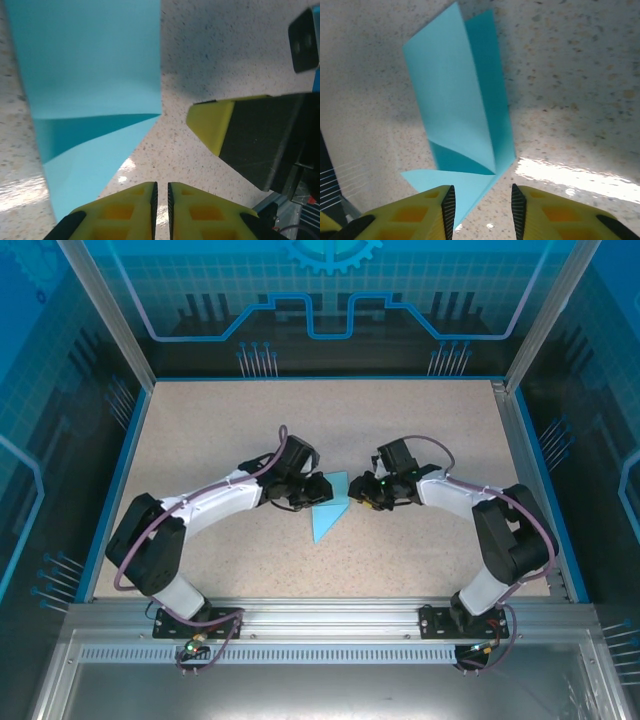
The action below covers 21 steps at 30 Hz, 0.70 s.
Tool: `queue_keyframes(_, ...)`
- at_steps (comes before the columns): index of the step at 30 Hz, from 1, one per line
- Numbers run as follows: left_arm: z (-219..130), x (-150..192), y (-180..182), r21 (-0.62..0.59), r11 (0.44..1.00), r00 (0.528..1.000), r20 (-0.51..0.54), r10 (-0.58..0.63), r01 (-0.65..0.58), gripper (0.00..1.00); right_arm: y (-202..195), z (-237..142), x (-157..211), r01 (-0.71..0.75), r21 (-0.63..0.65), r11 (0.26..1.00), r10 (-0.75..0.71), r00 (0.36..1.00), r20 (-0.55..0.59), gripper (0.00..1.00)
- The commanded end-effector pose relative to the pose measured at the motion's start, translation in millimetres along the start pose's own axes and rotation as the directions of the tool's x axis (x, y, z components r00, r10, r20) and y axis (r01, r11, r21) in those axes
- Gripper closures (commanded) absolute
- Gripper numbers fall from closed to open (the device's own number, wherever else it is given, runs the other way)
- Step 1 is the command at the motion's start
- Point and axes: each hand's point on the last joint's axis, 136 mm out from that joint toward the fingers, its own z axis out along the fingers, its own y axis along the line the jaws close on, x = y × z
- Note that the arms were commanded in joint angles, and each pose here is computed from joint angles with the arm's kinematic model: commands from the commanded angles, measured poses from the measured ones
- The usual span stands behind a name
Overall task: Fold a paper plane with a square sheet of paper (pick it up from the middle)
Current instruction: Fourth fold the wing at the center of the table.
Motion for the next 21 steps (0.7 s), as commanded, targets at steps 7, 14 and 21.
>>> queue_keyframes(7, 20, 12, 23, -0.081, 0.997, 1.000, 0.024, 0.001, 0.001, 0.86, 1, 11, -6, -0.008, -0.027, 1.000, 0.007, 0.999, -0.039, 0.59)
queue_keyframes(14, 22, 16, 35, -0.089, 0.996, 0.999, 0.042, 0.002, 0.002, 0.82, 6, 30, -11, -0.004, -0.067, 0.998, -0.001, 0.997, -0.080, 0.58)
queue_keyframes(21, 29, 15, 47, -0.133, 0.991, 0.999, 0.049, -0.006, 0.012, 0.82, 22, 36, -21, 0.056, -0.135, 0.989, -0.069, 0.993, -0.094, 0.58)
